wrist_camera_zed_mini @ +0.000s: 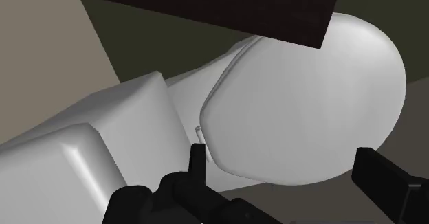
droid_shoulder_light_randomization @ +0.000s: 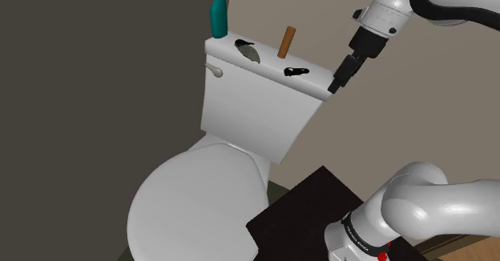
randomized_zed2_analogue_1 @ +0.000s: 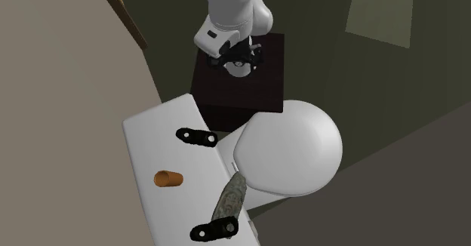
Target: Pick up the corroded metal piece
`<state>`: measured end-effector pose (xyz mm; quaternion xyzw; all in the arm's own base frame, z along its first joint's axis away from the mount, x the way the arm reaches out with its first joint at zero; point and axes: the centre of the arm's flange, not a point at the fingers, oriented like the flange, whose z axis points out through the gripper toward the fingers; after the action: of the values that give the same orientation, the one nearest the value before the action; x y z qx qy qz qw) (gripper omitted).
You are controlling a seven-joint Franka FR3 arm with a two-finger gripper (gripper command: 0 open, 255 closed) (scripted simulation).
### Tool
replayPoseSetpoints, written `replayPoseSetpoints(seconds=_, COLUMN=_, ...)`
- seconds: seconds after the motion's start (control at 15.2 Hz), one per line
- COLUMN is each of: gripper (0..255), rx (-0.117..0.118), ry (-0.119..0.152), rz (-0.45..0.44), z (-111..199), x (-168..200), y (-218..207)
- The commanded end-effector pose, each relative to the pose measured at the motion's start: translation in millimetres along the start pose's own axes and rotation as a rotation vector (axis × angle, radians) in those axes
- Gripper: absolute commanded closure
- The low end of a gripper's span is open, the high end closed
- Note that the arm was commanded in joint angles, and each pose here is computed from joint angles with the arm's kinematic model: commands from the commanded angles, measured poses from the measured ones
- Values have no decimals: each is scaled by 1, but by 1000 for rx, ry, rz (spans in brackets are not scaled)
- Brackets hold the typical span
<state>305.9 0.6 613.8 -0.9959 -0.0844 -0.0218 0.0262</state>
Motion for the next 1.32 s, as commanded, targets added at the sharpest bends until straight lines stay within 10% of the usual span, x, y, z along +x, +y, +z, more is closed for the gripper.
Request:
replayPoseSetpoints(seconds=0.0, gripper=0, rx=0, ry=0, rz=0, z=0, x=0, y=0)
replayPoseSetpoints(seconds=1.25, gripper=0, rx=27, ry=-47, rz=-1337, z=23, x=184, y=125)
